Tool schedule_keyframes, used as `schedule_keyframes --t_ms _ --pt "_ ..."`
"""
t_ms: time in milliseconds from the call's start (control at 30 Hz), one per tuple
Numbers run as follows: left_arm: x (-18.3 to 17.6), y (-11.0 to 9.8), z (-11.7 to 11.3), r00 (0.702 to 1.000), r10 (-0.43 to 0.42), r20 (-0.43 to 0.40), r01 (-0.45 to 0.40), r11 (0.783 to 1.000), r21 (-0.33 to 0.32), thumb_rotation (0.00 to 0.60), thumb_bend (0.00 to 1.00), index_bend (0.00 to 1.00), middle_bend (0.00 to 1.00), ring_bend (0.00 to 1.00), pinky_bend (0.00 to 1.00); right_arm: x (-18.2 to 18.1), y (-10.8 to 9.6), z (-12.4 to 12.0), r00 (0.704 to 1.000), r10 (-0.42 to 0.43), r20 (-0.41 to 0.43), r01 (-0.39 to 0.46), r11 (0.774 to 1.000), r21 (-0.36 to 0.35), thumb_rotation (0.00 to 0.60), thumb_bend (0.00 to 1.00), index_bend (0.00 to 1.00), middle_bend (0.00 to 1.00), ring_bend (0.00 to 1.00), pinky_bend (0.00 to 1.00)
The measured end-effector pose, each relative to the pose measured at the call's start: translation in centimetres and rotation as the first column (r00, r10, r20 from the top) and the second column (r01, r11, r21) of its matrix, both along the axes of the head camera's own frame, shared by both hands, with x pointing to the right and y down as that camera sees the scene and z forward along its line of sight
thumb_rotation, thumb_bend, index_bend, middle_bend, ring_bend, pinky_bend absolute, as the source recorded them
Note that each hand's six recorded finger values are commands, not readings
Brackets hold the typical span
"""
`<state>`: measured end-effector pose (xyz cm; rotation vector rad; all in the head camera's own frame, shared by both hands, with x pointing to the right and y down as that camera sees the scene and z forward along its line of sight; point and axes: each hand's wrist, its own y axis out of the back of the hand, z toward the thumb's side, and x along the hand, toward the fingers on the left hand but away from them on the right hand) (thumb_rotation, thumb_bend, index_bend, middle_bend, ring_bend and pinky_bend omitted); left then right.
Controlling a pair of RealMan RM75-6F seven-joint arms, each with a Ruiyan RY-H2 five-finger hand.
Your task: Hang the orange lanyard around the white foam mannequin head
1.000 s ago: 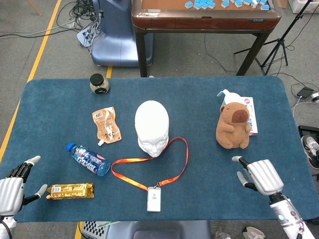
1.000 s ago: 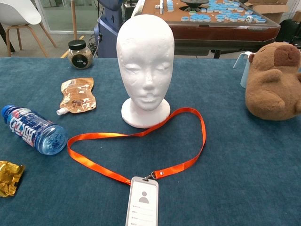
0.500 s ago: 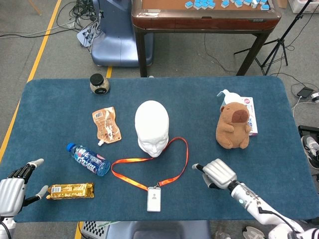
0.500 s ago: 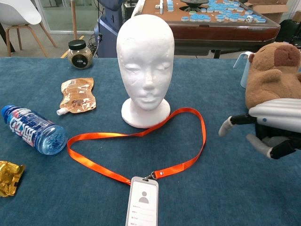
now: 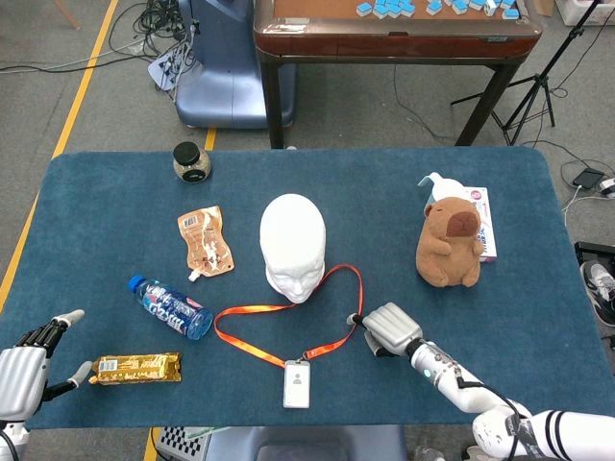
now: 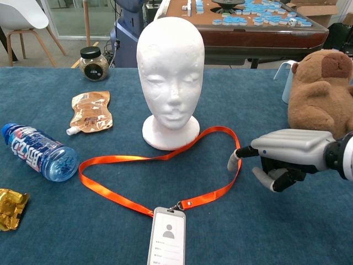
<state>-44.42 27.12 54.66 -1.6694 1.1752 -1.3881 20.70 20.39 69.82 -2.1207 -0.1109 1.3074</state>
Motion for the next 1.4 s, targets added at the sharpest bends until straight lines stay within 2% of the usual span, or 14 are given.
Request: schedule_keyframes --t_ms 233,567,800,933,1167,1300,1367,1400 --pt "0.0 0.0 0.2 1.000 0.002 -0.003 -0.002 1.000 -0.006 0.600 0.21 0.21 0.27 0.32 0.36 0.8 1.4 -0.2 1.000 -0.019 -0.024 0.018 1.000 -0.015 0.600 0.75 0.23 1.00 1.00 0.92" --pt "0.2 0.0 0.8 1.000 0.005 -0.008 -0.005 1.000 -0.013 0.600 0.21 0.21 0.27 0.32 0.36 5.2 4.9 -2.6 0.998 0.029 -0.060 -0.033 0.997 -0.063 0.600 0.75 0.23 1.00 1.00 0.92" --pt "0.7 -0.1 1.3 1.000 0.018 -0.019 -0.019 1.000 -0.021 0.600 0.21 0.21 0.27 0.32 0.36 7.7 7.4 -4.5 0.995 0.072 -0.065 -0.076 0.994 -0.073 0.600 0.75 0.22 1.00 1.00 0.92" --pt "0.8 -0.1 1.3 1.000 0.019 -0.022 -0.020 1.000 -0.018 0.600 0.21 0.21 0.27 0.32 0.36 8.0 7.5 -5.3 0.995 0.083 -0.055 -0.086 0.995 -0.042 0.600 0.75 0.19 1.00 1.00 0.92" --pt "0.5 -0.2 1.1 1.000 0.020 -0.018 -0.021 1.000 -0.011 0.600 0.21 0.21 0.27 0.32 0.36 7.6 5.8 -5.2 0.994 0.108 -0.030 -0.107 0.994 0.023 0.600 0.74 0.16 0.99 1.00 0.92" --pt "1.1 -1.0 0.7 0.998 0.059 -0.025 -0.059 0.998 0.004 0.600 0.21 0.22 0.28 0.33 0.39 7.6 5.3 -5.6 0.992 0.126 -0.013 -0.125 0.991 0.046 0.600 0.60 0.16 0.98 1.00 0.92" --pt "1.5 -1.5 0.6 0.996 0.082 -0.030 -0.081 0.997 0.009 0.600 0.21 0.22 0.32 0.36 0.42 7.8 4.9 -6.0 0.990 0.142 0.002 -0.141 0.988 0.069 0.600 0.51 0.16 0.97 1.00 0.92" --pt "1.7 -1.8 0.6 0.995 0.094 -0.031 -0.094 0.996 0.005 0.600 0.21 0.23 0.36 0.41 0.47 7.9 4.8 -6.2 0.989 0.149 0.009 -0.149 0.986 0.080 0.600 0.47 0.16 0.97 1.00 0.92"
